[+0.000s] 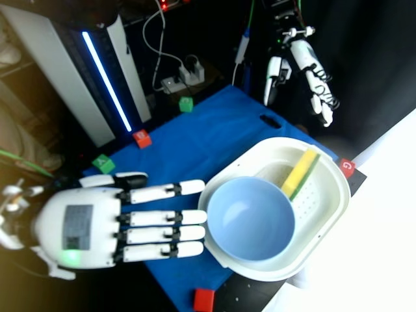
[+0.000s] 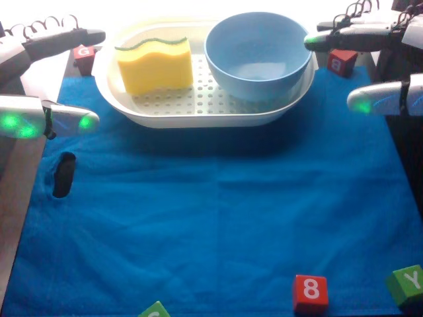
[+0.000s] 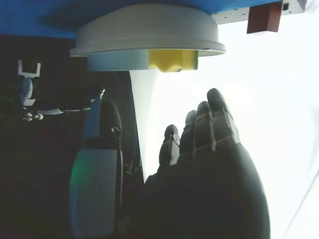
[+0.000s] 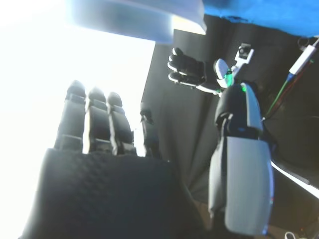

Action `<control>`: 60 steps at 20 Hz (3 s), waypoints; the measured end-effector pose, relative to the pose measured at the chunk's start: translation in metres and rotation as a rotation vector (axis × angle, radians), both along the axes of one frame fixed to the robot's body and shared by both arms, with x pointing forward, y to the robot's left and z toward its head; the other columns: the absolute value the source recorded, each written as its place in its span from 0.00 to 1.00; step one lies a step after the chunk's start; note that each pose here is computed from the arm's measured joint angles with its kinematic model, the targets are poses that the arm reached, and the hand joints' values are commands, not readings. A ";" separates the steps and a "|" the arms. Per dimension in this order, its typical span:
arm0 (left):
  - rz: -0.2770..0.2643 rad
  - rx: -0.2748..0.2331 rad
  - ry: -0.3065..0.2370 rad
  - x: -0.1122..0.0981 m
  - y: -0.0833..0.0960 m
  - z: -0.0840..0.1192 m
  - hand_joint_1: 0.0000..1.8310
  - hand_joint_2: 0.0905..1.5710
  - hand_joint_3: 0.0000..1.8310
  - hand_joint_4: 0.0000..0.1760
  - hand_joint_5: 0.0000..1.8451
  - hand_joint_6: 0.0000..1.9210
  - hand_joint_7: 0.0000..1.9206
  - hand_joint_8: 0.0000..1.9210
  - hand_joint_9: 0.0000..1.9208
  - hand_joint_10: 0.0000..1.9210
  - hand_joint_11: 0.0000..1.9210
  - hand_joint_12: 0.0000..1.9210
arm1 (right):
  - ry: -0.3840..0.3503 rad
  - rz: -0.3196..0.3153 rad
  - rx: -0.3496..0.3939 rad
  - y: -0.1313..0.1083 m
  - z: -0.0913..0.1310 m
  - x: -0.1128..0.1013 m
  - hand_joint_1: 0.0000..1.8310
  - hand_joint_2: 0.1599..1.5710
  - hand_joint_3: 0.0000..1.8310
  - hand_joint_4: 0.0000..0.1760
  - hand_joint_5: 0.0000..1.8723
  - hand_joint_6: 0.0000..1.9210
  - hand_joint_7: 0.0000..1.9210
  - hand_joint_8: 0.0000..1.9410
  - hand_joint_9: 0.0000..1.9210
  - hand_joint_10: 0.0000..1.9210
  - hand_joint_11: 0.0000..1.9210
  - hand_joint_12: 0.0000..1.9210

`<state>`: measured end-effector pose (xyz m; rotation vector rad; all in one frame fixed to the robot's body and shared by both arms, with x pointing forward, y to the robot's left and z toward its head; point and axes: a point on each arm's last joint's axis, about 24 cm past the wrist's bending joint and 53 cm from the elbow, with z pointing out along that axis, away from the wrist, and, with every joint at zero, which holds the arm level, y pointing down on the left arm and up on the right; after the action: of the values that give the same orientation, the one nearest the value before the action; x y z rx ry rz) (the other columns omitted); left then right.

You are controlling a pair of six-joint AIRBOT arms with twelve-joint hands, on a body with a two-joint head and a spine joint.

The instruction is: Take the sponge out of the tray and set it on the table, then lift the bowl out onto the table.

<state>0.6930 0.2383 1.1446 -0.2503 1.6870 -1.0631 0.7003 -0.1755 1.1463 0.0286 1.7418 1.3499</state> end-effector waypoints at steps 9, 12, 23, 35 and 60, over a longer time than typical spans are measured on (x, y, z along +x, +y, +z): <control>-0.026 0.093 -0.108 0.049 -0.031 0.043 0.42 0.59 0.00 0.93 0.08 0.00 0.08 0.00 0.07 0.01 0.07 0.03 | 0.000 -0.005 -0.017 -0.002 -0.003 0.002 0.19 0.81 0.00 0.64 0.17 0.00 0.09 0.00 0.05 0.00 0.02 0.10; -0.027 0.177 -0.104 0.071 -0.051 0.041 0.42 0.59 0.00 1.00 0.10 0.00 0.10 0.00 0.10 0.00 0.07 0.04 | 0.000 -0.002 -0.020 -0.002 -0.003 0.001 0.19 0.81 0.00 0.56 0.18 0.00 0.10 0.00 0.05 0.00 0.01 0.09; 0.087 0.351 0.056 0.122 -0.056 -0.019 0.49 0.57 0.00 0.42 0.23 0.00 0.34 0.00 0.43 0.01 0.14 0.47 | 0.007 0.010 -0.022 0.005 -0.008 0.000 0.21 0.82 0.00 0.74 0.20 0.00 0.08 0.00 0.06 0.00 0.04 0.10; 0.084 0.295 0.049 0.124 -0.065 -0.009 0.69 0.69 0.00 0.00 0.57 0.32 0.51 0.64 0.40 0.61 0.13 0.87 | 0.019 0.012 -0.012 0.006 -0.009 -0.001 0.18 0.81 0.00 0.71 0.20 0.00 0.09 0.00 0.07 0.00 0.05 0.11; -0.289 0.170 -0.064 -0.045 -0.085 0.010 0.69 0.70 0.00 0.00 0.51 0.41 0.51 0.65 0.48 0.66 0.44 0.85 | 0.047 0.002 0.021 0.005 -0.007 0.001 0.14 0.82 0.00 0.79 0.19 0.00 0.11 0.00 0.10 0.00 0.01 0.23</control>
<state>0.6478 0.1536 1.1547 0.1403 1.7785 -1.1153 0.7012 -0.1709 1.1389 0.0709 1.7674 1.3793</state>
